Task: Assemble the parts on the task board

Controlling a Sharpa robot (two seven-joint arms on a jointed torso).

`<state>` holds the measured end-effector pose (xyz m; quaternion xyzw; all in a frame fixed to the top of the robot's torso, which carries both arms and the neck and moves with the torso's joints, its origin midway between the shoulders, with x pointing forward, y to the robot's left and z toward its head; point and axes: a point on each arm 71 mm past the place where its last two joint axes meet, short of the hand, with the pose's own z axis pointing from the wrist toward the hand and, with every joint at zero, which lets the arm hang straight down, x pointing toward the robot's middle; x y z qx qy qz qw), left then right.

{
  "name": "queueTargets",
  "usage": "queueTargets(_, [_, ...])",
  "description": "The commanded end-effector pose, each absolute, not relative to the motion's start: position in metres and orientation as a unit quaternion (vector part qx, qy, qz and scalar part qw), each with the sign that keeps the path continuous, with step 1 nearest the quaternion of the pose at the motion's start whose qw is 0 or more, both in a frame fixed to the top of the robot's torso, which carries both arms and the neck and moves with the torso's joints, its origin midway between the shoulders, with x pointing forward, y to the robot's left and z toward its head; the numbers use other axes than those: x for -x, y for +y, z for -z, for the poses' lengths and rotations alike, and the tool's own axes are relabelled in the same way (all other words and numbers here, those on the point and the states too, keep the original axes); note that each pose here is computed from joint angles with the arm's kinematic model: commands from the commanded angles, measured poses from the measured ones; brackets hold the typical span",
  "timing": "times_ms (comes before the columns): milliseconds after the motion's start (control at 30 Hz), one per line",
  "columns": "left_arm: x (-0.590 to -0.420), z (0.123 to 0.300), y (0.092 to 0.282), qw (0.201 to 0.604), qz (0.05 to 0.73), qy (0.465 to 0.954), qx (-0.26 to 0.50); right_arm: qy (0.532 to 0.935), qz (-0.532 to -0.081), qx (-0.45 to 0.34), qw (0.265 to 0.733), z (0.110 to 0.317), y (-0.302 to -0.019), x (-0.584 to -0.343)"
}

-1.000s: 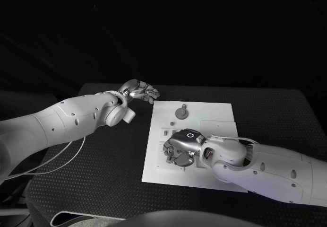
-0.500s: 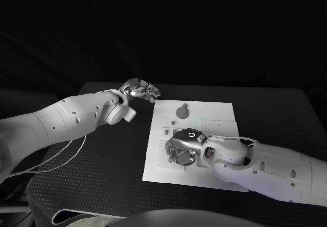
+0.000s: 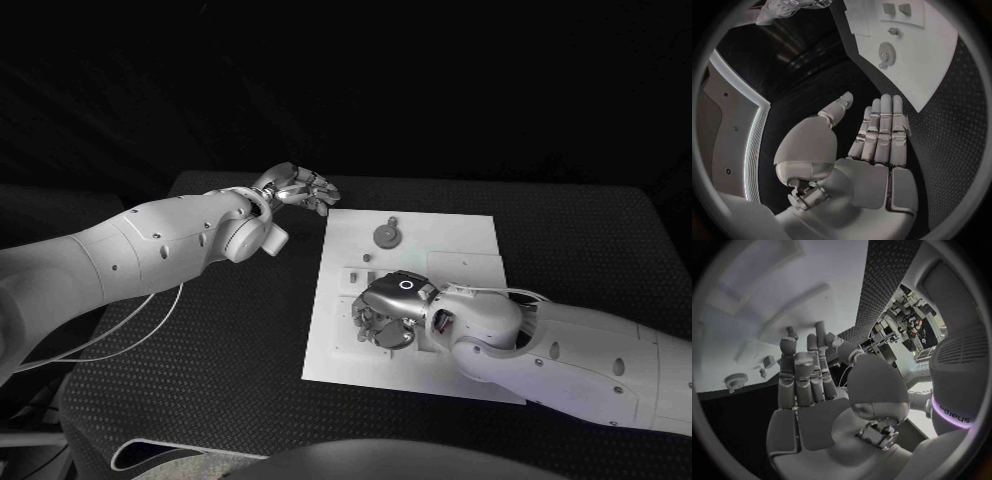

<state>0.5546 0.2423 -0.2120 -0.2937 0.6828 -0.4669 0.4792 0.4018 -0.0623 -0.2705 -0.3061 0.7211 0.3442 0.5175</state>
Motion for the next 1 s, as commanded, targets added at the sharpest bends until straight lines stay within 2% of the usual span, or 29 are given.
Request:
queueTargets(33, [-0.554, 0.211, 0.240, 0.476, 0.473, 0.681, 0.293, 0.731, -0.329, 0.316, 0.507, 0.277, -0.063, -0.403])
queueTargets(233, [-0.554, 0.211, 0.239, 0.475, 0.474, 0.681, 0.292, 0.739, -0.336, 0.316, 0.491, 0.288, -0.059, -0.395])
queueTargets(1000, [-0.554, 0.211, 0.241, 0.473, 0.471, 0.683, 0.295, 0.752, -0.353, 0.288, 0.477, 0.289, -0.064, -0.394])
